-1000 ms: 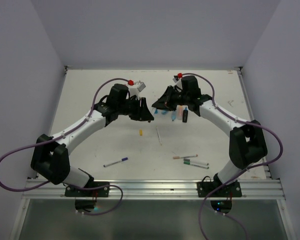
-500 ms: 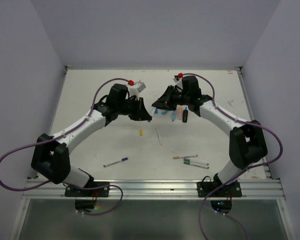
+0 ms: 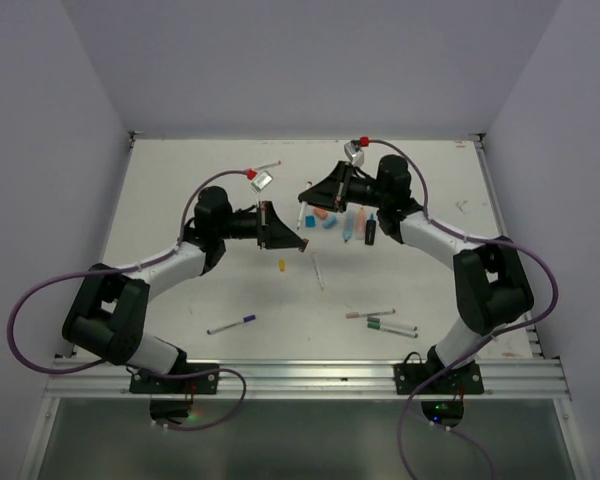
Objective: Open the pen caps
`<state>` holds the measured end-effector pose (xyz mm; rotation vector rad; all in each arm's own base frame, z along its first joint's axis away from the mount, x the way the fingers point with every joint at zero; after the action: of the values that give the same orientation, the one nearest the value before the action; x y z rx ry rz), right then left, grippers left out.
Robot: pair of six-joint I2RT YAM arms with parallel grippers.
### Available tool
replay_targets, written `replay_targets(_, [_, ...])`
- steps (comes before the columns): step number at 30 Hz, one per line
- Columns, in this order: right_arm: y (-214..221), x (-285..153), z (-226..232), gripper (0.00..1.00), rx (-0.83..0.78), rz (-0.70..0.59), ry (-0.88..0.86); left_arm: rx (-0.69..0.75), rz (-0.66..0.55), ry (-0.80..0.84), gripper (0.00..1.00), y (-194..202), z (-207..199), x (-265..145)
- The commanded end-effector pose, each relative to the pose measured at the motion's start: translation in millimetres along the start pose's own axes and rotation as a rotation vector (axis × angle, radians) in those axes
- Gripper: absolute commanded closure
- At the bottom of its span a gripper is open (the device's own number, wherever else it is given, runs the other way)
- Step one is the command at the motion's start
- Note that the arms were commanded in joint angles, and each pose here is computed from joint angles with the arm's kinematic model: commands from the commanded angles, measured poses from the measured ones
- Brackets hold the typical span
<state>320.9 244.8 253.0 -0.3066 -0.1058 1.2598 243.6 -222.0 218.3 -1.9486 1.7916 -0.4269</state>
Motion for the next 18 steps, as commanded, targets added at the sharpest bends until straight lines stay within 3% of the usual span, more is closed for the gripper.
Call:
replay_targets(1, [-0.6,-3.0,40.5,1.0,-0.087,0.007,-0.233,0.124,0.051,0.212,1.0,-4.7,-39.4,-12.2])
replay_targets(3, [-2.9,-2.3,35.2,1.0,-0.057,0.0,-0.192,0.142,0.049,0.19,1.0,-6.9,-34.6,-12.2])
replay_targets(4, [-4.1,-2.4,33.0,1.0,-0.042,-0.004,-0.146,0.056,0.074,0.137,1.0,-3.0,-25.6,-12.3])
replay_targets(5, [-10.0,-1.1,30.9,1.0,-0.142,-0.025,-0.087,0.134,0.053,0.072,1.0,-5.9,-12.3,-11.2])
replay_targets(6, [-5.8,-4.9,14.2,1.0,-0.059,-0.019,0.083,0.17,0.041,0.008,1.0,-20.3,-12.4,-9.4])
replay_targets(7, [-7.8,-7.2,1.6,1.0,-0.17,-0.022,0.19,0.031,0.097,-0.129,1.0,-6.4,4.0,-14.6])
replay_targets(8, [-18.2,-9.3,7.5,1.0,-0.209,-0.038,0.283,0.087,0.075,-0.317,1.0,-9.3,26.4,-17.9])
replay_targets(9, [-4.2,-21.4,-9.7,1.0,-0.127,0.035,0.446,0.065,0.074,-0.417,1.0,-12.1,30.7,-21.5])
replay_targets(11, [-8.6,-29.7,-22.0,1.0,-0.178,0.045,0.597,-0.019,0.072,-0.645,1.0,-1.9,56.8,-37.5])
replay_targets(18, [25.1,-58.8,-65.8,1.0,-0.148,0.216,0.852,-0.095,0.011,-0.888,1.0,18.6,95.4,-53.0])
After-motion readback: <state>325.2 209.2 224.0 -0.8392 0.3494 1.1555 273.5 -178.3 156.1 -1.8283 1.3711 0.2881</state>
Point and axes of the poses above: each gripper's point midway between its finger pads, its own x axis out along the fingers, its own z axis along the line the jaws close on, y = z × x, the point moved 7 cm from there along -x, back along the fingers, and after that the axes turned 1 degree about -x, right-handed, at the moved point
